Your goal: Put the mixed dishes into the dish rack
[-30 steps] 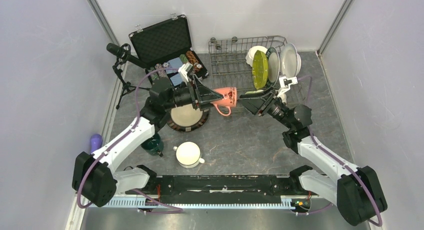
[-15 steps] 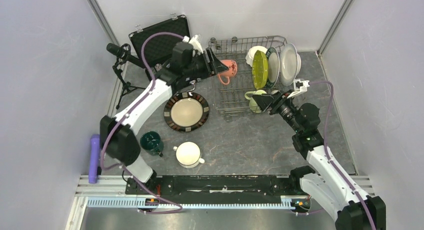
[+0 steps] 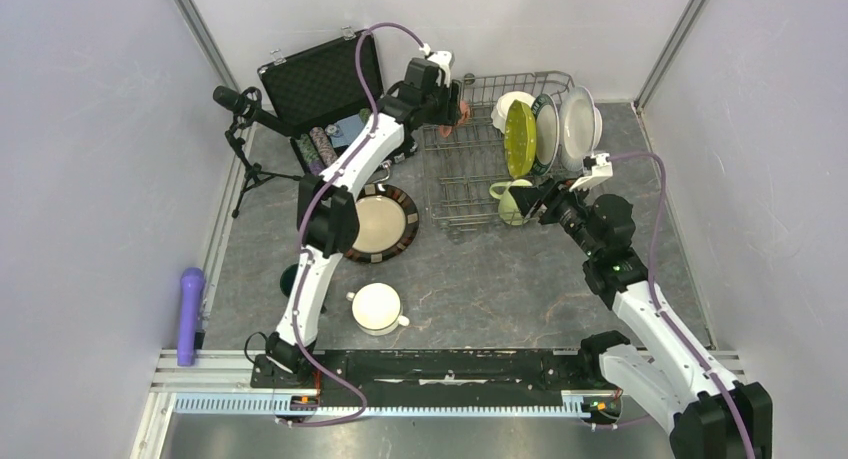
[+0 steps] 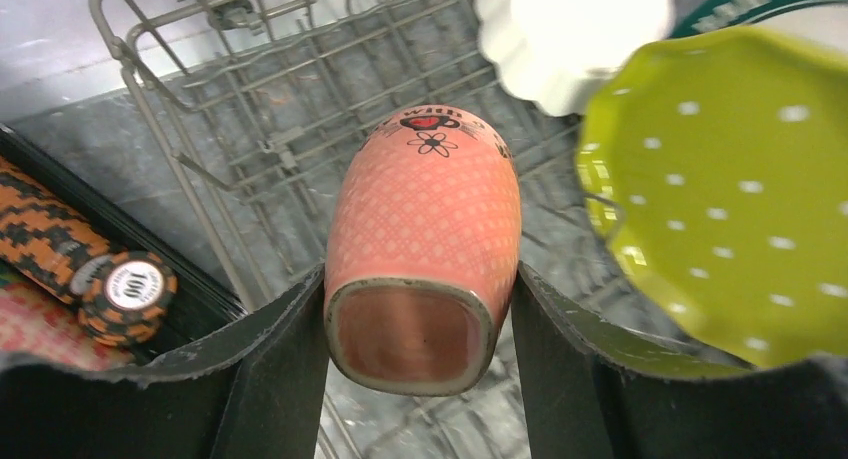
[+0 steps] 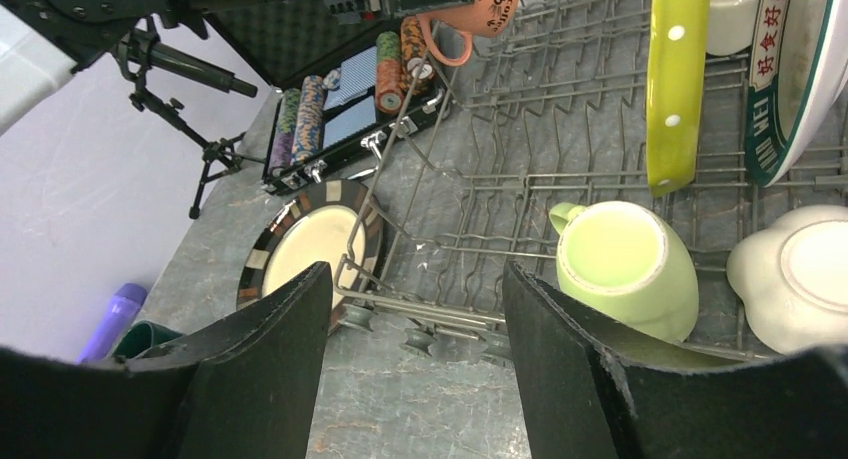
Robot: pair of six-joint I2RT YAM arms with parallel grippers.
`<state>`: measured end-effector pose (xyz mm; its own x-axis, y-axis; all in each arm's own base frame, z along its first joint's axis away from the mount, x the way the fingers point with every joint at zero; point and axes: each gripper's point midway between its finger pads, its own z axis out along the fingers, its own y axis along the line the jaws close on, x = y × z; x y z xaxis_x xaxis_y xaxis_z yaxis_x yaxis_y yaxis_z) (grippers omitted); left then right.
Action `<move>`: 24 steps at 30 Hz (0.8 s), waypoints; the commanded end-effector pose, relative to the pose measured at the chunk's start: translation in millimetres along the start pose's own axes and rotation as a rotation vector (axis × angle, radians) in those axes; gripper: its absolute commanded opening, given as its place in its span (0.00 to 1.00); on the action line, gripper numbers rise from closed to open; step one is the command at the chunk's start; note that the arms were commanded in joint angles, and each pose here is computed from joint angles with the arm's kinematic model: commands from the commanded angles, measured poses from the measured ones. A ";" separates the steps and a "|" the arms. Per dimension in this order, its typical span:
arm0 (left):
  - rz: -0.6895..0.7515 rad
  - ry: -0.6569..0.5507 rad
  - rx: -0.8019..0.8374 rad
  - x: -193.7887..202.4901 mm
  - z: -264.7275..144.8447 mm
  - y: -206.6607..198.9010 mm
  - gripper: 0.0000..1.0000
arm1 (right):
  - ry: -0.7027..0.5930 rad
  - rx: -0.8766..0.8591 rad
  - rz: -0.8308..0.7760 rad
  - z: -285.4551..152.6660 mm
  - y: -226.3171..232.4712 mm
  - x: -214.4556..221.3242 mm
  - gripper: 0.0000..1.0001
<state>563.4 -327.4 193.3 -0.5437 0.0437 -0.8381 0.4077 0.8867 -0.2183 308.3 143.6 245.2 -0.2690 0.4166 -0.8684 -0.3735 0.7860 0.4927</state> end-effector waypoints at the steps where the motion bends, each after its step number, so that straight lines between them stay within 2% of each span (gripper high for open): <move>1: 0.214 -0.161 -0.090 -38.4 17.0 19.3 0.02 | -0.053 -0.015 -0.042 7.0 7.2 -23.0 0.68; 6: 0.270 -0.182 -0.110 -28.4 43.3 28.7 0.02 | -0.037 -0.024 -0.031 11.3 4.9 -14.6 0.67; 15: 0.279 -0.235 -0.200 -27.5 60.3 43.4 0.06 | -0.023 -0.037 -0.026 12.7 4.7 -8.0 0.67; 16: 0.279 -0.237 -0.201 -26.5 62.1 44.0 0.11 | -0.021 -0.036 -0.025 12.9 4.2 -7.3 0.67; 17: 0.279 -0.240 -0.200 -26.1 63.4 43.4 0.22 | -0.020 -0.035 -0.026 13.1 3.8 -6.9 0.67; 18: 0.280 -0.240 -0.199 -25.1 64.8 43.4 0.27 | -0.018 -0.034 -0.027 13.4 3.5 -6.4 0.67; 21: 0.277 -0.250 -0.209 -25.7 66.3 44.5 0.38 | -0.012 -0.034 -0.028 14.5 2.8 -4.7 0.67; 22: 0.279 -0.254 -0.214 -26.2 66.7 45.4 0.39 | -0.010 -0.034 -0.028 14.7 2.5 -4.1 0.67; 24: 0.287 -0.261 -0.222 -27.4 67.8 46.8 0.34 | -0.008 -0.038 -0.030 14.6 3.2 -3.6 0.67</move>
<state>626.2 -312.8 124.0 -0.3723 0.2376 -0.8972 0.3641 0.9266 0.0943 318.1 148.8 230.0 -0.3028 0.3969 -0.8665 -0.3713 0.7882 0.4908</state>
